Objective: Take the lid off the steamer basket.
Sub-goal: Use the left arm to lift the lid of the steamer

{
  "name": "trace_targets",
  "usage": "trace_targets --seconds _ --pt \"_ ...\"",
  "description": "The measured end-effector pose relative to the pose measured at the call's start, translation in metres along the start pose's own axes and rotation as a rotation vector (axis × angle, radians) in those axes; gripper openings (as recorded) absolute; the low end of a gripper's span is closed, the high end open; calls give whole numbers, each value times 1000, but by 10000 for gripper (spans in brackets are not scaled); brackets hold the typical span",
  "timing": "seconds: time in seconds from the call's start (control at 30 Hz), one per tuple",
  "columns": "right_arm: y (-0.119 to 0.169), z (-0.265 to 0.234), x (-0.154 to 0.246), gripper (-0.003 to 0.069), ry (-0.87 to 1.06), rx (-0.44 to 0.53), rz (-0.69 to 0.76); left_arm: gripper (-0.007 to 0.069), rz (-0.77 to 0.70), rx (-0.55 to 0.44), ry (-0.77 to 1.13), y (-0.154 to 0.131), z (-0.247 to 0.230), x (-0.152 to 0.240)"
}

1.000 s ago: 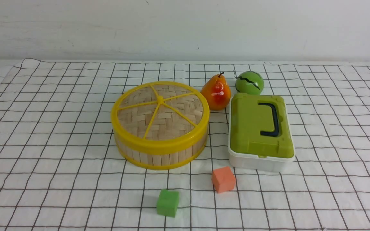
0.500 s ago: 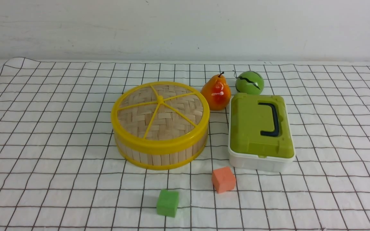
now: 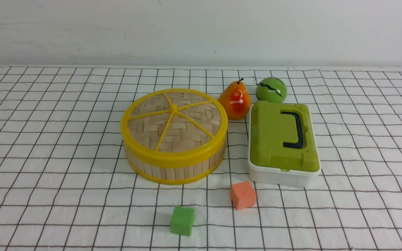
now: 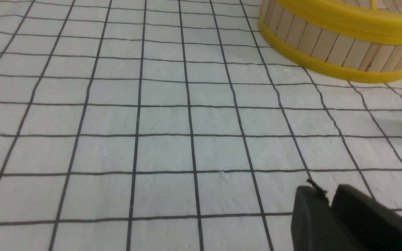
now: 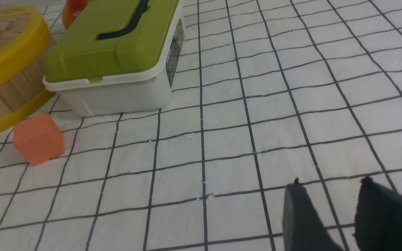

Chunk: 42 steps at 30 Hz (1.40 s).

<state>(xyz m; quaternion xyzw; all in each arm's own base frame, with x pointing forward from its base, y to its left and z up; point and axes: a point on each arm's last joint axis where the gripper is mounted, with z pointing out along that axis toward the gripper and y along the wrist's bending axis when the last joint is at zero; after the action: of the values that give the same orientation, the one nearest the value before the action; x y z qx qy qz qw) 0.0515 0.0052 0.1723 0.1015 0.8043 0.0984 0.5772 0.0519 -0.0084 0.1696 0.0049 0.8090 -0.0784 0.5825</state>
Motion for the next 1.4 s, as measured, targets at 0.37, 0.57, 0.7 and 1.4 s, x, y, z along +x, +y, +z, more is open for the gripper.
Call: trace_targets --seconds 0.37,0.57,0.7,1.4 --pt "0 0 0 240 0 0 0 93 -4 4 -53 0 0 -5" --pt "0 0 0 240 0 0 0 101 -6 16 -324 -1 -5 -29" --pt "0 0 0 240 0 0 0 104 -8 24 -501 -2 -11 -44" --pt "0 0 0 240 0 0 0 -13 -297 -34 -281 -13 -35 -184"
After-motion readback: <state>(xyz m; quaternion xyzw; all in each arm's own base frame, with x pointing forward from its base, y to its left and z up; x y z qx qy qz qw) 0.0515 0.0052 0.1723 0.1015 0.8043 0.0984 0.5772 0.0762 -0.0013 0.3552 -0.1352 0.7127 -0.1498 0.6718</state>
